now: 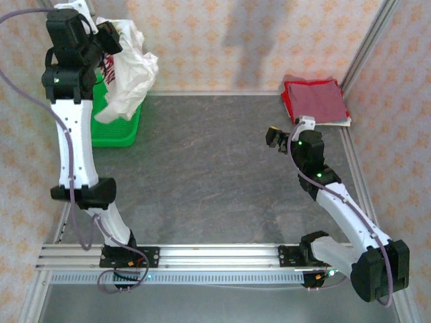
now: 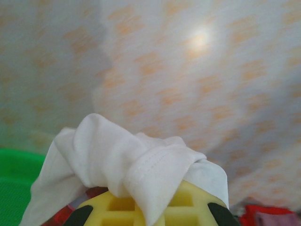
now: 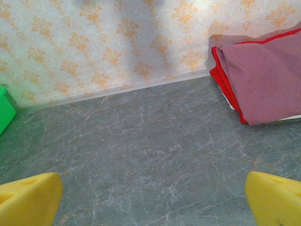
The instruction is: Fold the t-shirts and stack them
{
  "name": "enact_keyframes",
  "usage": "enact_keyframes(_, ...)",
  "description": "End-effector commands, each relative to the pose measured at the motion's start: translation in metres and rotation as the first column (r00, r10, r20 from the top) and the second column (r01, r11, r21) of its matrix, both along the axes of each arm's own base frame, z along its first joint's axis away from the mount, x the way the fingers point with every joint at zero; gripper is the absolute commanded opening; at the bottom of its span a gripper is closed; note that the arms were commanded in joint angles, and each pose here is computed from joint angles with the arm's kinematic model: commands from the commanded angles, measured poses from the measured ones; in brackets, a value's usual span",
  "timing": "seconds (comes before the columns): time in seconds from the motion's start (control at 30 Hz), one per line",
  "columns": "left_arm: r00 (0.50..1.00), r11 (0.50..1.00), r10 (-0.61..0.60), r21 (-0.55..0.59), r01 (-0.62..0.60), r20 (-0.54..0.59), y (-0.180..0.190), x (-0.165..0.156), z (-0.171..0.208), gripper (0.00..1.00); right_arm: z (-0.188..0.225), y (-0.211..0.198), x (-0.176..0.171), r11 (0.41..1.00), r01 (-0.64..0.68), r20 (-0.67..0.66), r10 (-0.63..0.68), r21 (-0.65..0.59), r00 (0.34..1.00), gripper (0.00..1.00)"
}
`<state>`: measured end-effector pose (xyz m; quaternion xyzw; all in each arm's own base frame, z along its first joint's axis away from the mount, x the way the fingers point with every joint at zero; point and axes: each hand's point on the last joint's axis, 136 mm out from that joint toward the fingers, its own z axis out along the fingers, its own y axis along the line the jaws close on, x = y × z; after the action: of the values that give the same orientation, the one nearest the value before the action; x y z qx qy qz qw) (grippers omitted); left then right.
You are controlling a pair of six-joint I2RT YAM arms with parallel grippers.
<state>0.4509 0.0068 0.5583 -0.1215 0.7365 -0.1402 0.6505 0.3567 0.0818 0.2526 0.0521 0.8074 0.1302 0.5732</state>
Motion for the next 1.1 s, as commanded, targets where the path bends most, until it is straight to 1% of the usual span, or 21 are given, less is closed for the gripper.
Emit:
enact_keyframes(0.0, 0.967, 0.994, -0.112, 0.021, 0.110, 0.230, -0.035, -0.051, 0.075, 0.00, 0.029, 0.003, 0.006, 1.000, -0.004, 0.083, 0.002, 0.026, 0.997, 1.00)
enact_keyframes(0.07, 0.956, 0.982, -0.187, 0.028, 0.185, 0.224, -0.061, -0.064, 0.076, 0.00, 0.027, 0.001, 0.006, 0.999, 0.016, 0.080, -0.018, 0.037, 0.997, 1.00)
enact_keyframes(0.13, 0.952, 0.965, -0.264, 0.046, 0.260, 0.157, -0.090, -0.066, 0.057, 0.00, 0.024, -0.001, 0.007, 0.998, 0.029, 0.075, -0.033, 0.050, 0.997, 1.00)
enact_keyframes(0.2, 0.939, 0.939, -0.340, 0.065, 0.337, 0.048, -0.124, -0.059, 0.018, 0.00, 0.020, -0.002, 0.008, 0.997, 0.040, 0.066, -0.045, 0.067, 0.997, 1.00)
enact_keyframes(0.27, 0.913, 0.912, -0.400, 0.069, 0.405, -0.078, -0.159, -0.042, -0.038, 0.00, 0.015, -0.001, 0.009, 0.995, 0.048, 0.048, -0.053, 0.090, 0.997, 1.00)
enact_keyframes(0.33, 0.868, 0.878, -0.462, 0.044, 0.476, -0.181, -0.191, -0.022, -0.097, 0.00, 0.009, 0.001, 0.009, 0.994, 0.045, 0.028, -0.048, 0.103, 0.998, 1.00)
enact_keyframes(0.37, 0.844, 0.866, -0.484, 0.016, 0.501, -0.231, -0.204, -0.009, -0.127, 0.19, 0.004, 0.001, 0.009, 0.993, 0.049, 0.014, -0.051, 0.108, 0.999, 1.00)
enact_keyframes(0.43, 0.809, 0.853, -0.498, -0.011, 0.521, -0.312, -0.218, 0.018, -0.180, 0.63, -0.003, 0.001, 0.010, 0.992, 0.051, -0.011, -0.050, 0.113, 0.999, 1.00)
enact_keyframes(0.47, 0.803, 0.868, -0.459, 0.002, 0.497, -0.381, -0.215, 0.028, -0.206, 0.76, -0.007, 0.002, 0.009, 0.993, 0.051, -0.026, -0.049, 0.110, 0.998, 1.00)
enact_keyframes(0.5, 0.798, 0.881, -0.419, 0.017, 0.472, -0.434, -0.210, 0.032, -0.222, 0.81, -0.010, 0.002, 0.008, 0.993, 0.050, -0.043, -0.045, 0.107, 0.998, 1.00)
enact_keyframes(0.53, 0.799, 0.895, -0.379, 0.035, 0.445, -0.466, -0.203, 0.030, -0.231, 0.82, -0.013, 0.004, 0.006, 0.994, 0.040, -0.059, -0.034, 0.105, 0.998, 1.00)
enact_keyframes(0.6, 0.833, 0.919, -0.337, 0.042, 0.393, -0.438, -0.188, 0.012, -0.234, 0.82, -0.020, 0.008, 0.000, 0.995, 0.010, -0.092, -0.001, 0.097, 0.996, 1.00)
enact_keyframes(0.67, 0.883, 0.946, -0.290, 0.031, 0.323, -0.369, -0.166, -0.021, -0.237, 0.80, -0.031, 0.015, -0.009, 0.994, -0.035, -0.130, 0.048, 0.103, 0.990, 1.00)
enact_keyframes(0.73, 0.903, 0.963, -0.242, 0.028, 0.269, -0.354, -0.144, -0.057, -0.252, 0.79, -0.042, 0.031, -0.020, 0.986, -0.115, -0.169, 0.135, 0.121, 0.976, 0.97)
enact_keyframes(0.77, 0.897, 0.969, -0.212, 0.037, 0.246, -0.388, -0.132, -0.077, -0.268, 0.78, -0.049, 0.041, -0.027, 0.980, -0.155, -0.192, 0.177, 0.121, 0.965, 0.96)
enact_keyframes(0.83, 0.852, 0.970, -0.175, 0.061, 0.234, -0.493, -0.116, -0.111, -0.305, 0.76, -0.063, 0.058, -0.039, 0.970, -0.214, -0.239, 0.237, 0.118, 0.942, 0.95)
enact_keyframes(0.9, 0.770, 0.972, -0.134, 0.069, 0.226, -0.624, -0.103, -0.144, -0.349, 0.75, -0.077, 0.073, -0.047, 0.955, -0.267, -0.286, 0.294, 0.131, 0.912, 0.92)
enact_keyframes(0.93, 0.716, 0.973, -0.114, 0.067, 0.219, -0.689, -0.097, -0.160, -0.372, 0.75, -0.084, 0.081, -0.049, 0.946, -0.294, -0.309, 0.322, 0.135, 0.895, 0.91)
enact_keyframes(0.97, 0.662, 0.974, -0.113, 0.049, 0.221, -0.741, -0.096, -0.174, -0.394, 0.74, -0.090, 0.089, -0.051, 0.937, -0.322, -0.331, 0.350, 0.137, 0.876, 0.89)
enact_keyframes(1.0, 0.625, 0.975, -0.118, 0.029, 0.220, -0.772, -0.096, -0.185, -0.410, 0.74, -0.094, 0.096, -0.051, 0.928, -0.346, -0.348, 0.372, 0.136, 0.861, 0.88)
enact_keyframes(1.07, 0.564, 0.970, -0.185, -0.057, 0.237, -0.805, -0.110, -0.203, -0.442, 0.73, -0.109, 0.112, -0.050, 0.914, -0.388, -0.398, 0.403, 0.123, 0.824, 0.88)
